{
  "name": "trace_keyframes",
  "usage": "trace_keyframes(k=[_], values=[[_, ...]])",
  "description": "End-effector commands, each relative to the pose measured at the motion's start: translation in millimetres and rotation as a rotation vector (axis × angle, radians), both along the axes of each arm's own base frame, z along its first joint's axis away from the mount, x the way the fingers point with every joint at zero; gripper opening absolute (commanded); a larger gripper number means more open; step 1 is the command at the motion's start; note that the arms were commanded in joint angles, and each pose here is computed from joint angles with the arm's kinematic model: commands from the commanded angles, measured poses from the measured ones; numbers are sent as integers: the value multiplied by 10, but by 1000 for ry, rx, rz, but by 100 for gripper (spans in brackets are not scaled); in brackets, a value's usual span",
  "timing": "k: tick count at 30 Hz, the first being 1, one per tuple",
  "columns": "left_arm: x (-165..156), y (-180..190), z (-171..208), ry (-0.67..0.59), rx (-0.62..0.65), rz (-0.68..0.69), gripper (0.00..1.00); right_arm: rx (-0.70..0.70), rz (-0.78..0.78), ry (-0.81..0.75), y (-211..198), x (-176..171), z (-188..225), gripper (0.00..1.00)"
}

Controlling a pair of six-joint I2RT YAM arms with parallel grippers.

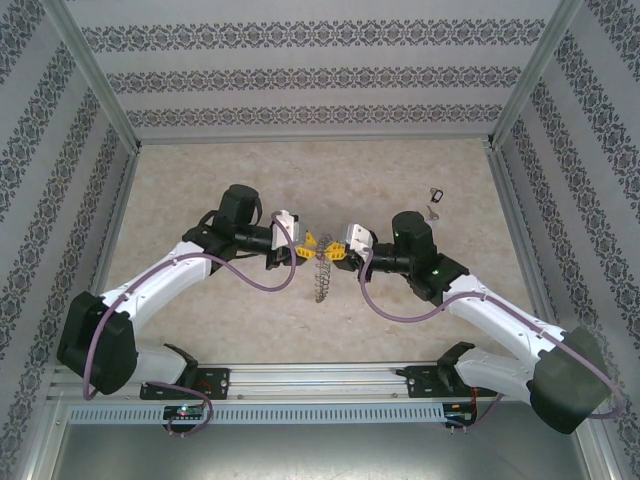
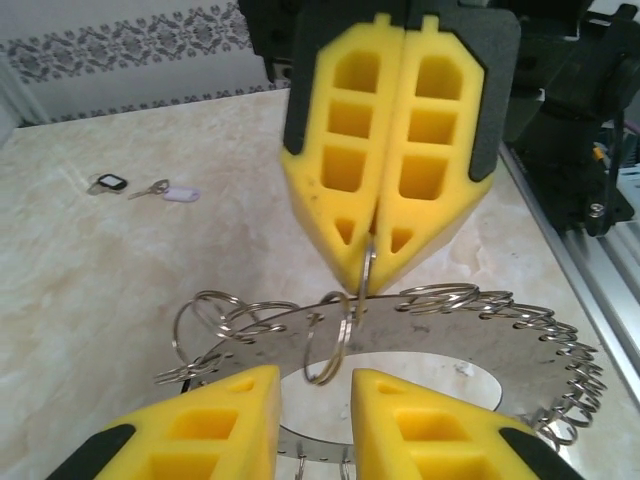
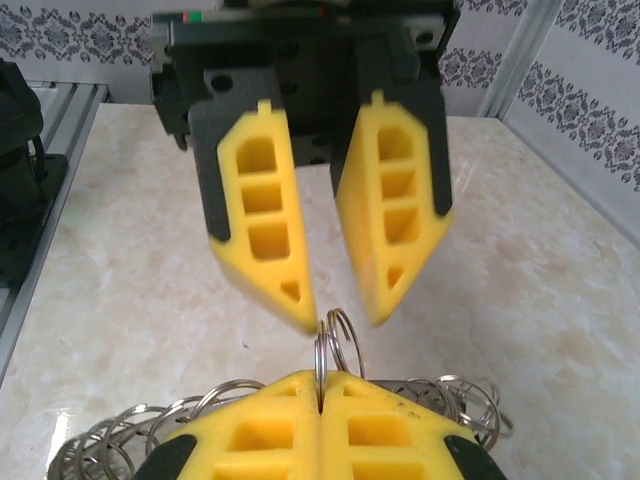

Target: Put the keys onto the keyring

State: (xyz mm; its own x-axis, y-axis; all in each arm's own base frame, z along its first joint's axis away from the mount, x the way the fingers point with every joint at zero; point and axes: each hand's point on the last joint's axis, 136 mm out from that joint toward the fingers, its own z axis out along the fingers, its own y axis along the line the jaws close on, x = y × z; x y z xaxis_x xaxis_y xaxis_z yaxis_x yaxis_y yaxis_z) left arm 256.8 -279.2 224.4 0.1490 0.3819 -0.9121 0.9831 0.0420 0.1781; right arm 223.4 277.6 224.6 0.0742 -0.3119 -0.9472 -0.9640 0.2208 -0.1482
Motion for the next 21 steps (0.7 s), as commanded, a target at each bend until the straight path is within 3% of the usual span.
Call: trace_keyframes(k=[1, 16, 21], values=[[-57, 51, 131, -47, -25, -6, 29, 29, 10, -34, -5, -4, 95, 0], [-109, 13, 135, 9, -57, -29, 30, 15, -23, 26, 15, 111, -9, 0], [-142, -21, 24, 78, -81, -38, 22, 27, -12, 23, 24, 95, 14, 0]])
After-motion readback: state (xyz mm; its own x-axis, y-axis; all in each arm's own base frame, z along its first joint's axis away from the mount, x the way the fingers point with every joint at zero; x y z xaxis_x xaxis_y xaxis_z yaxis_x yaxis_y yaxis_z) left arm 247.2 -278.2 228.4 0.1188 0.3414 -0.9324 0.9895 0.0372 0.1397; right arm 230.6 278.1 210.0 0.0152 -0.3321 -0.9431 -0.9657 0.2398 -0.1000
